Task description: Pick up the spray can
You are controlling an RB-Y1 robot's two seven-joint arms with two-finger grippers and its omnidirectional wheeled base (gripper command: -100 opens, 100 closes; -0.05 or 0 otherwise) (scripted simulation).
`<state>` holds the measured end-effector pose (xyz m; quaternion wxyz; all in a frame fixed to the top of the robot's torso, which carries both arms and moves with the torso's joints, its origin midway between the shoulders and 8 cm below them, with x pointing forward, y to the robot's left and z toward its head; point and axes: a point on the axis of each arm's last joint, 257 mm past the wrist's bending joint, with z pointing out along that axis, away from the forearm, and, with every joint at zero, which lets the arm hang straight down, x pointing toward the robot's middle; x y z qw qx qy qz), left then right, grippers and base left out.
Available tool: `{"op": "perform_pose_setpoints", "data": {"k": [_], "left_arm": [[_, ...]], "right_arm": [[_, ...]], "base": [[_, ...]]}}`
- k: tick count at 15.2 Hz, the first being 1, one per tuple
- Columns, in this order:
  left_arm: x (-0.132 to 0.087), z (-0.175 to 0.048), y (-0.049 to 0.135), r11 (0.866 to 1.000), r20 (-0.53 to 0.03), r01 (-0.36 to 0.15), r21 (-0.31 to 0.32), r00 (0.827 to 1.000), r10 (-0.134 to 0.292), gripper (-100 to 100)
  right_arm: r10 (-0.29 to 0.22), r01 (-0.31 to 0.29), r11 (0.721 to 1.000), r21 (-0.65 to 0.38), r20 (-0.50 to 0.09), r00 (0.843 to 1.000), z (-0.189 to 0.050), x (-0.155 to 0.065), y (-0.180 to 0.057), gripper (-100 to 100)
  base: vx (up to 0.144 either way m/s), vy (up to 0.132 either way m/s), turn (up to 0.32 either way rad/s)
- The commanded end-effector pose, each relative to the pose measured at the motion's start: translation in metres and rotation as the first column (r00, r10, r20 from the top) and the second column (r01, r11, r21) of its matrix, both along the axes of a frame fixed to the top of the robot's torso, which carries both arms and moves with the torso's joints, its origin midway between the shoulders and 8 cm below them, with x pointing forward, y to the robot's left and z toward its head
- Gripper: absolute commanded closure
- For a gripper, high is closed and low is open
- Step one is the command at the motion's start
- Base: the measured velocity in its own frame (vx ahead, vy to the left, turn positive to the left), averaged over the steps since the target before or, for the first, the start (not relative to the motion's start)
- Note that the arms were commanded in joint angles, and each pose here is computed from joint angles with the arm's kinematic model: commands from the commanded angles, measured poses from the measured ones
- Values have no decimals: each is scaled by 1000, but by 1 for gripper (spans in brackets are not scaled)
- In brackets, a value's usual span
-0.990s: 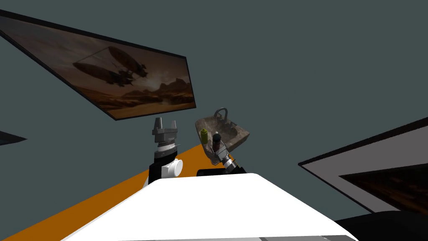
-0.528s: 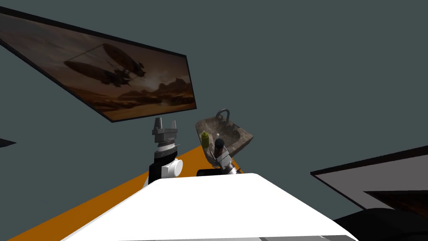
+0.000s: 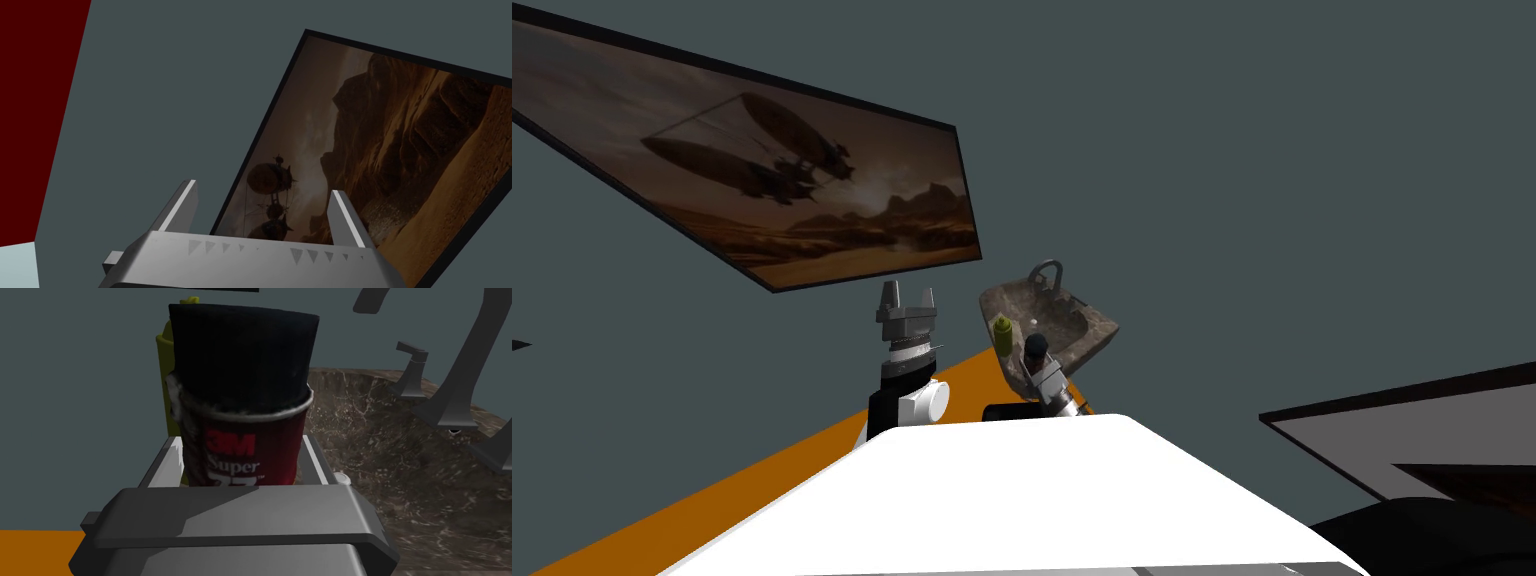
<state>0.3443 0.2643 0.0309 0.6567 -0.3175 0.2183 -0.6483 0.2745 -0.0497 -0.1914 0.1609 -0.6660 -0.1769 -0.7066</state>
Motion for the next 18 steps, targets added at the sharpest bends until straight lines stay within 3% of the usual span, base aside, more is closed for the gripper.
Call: {"op": "perform_pose_setpoints", "data": {"k": [1,2,3,7,8,12,13,16,17,18], "left_arm": [[0,0,0,1000,0,0,0,1000,0,0],[0,0,0,1000,0,0,0,1000,0,0],[0,0,0,1000,0,0,0,1000,0,0],[0,0,0,1000,0,0,0,1000,0,0],[0,0,0,1000,0,0,0,1000,0,0],[0,0,0,1000,0,0,0,1000,0,0],[0,0,0,1000,0,0,0,1000,0,0],[0,0,0,1000,0,0,0,1000,0,0],[0,0,0,1000,0,0,0,1000,0,0],[0,0,0,1000,0,0,0,1000,0,0]], "right_arm": [[1,-1,1000,-17,-9,1000,-13,14,0,100],[2,-2,1000,-20,-9,1000,-14,14,0,100],[-13,13,1000,-9,-11,1000,-16,32,-1,100],[2,-2,999,-32,-5,1000,-24,39,3,100],[-7,7,1000,-15,7,1000,-18,59,5,100],[2,-2,999,-40,-2,1000,-31,64,6,100],[-6,6,1000,-24,5,1000,-26,85,9,100],[1,-1,999,-44,-1,1000,-36,90,10,100],[-6,6,1000,-22,2,1000,-29,109,14,100],[-1,1,999,-32,4,1000,-32,113,16,100]], "base": [[-142,-35,-21],[-110,-41,3],[-162,-49,-19],[-98,-23,-13],[-64,-17,-35],[-74,-25,-7],[-96,-25,-25],[-100,-26,-16],[-101,-23,-29],[-133,-22,-29]]}}
